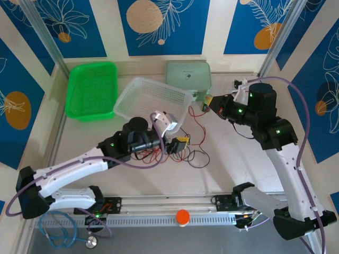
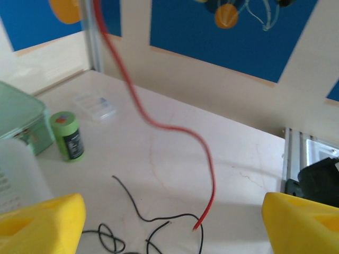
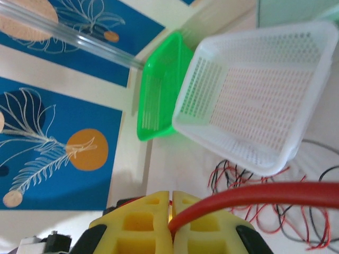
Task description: Untangle the cables
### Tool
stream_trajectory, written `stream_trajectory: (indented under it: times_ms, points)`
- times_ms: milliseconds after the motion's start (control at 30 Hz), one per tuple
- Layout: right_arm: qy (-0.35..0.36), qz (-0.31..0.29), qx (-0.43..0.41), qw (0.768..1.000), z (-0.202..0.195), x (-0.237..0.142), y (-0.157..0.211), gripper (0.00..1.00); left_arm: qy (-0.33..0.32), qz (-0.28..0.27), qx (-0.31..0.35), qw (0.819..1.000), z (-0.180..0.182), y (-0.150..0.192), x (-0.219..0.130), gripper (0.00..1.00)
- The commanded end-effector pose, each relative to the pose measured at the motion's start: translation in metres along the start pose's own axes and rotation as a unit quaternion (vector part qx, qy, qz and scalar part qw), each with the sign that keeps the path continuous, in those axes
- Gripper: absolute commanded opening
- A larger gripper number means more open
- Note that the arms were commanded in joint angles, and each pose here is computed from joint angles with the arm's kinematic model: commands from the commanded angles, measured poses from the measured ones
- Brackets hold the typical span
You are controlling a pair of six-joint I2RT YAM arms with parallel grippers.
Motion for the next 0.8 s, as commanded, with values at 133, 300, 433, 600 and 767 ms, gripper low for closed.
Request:
stream_trajectory:
  times_ms: [133,300,433,600,767]
  points:
    - [-0.069,0.039,0.030,0.996,0.012,-0.001,0.013,0.00,0.027,-0.090,0.044,0.995,-0.005,-0.037,0.018,0.91]
    - [-0.076,0.039,0.040,0.996,0.010,-0.004,0.015,0.00,0.019,-0.125,0.039,0.991,0.004,-0.046,0.014,0.94]
    - [-0.093,0.044,0.054,0.993,0.010,-0.005,0.016,0.00,0.015,-0.130,0.030,0.991,0.013,-0.046,0.018,0.95]
    - [-0.103,0.045,0.066,0.991,0.010,-0.005,0.016,0.00,0.010,-0.135,0.016,0.991,0.025,-0.045,0.025,0.94]
    - [-0.107,0.046,0.072,0.991,0.009,-0.005,0.017,0.00,0.027,-0.134,0.005,0.991,0.028,-0.046,0.031,0.90]
Point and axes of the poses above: each hand's point on the last joint's axis, 136 mm out from that joint toward the fingers, its own x axis out along the fingers, its own z axis along the line the jaws close on, y = z × x, the point moved 3 cm from there along -x, back along the fingers, and after that the axes turned 7 degrees about -x, right-handed, at the moved point
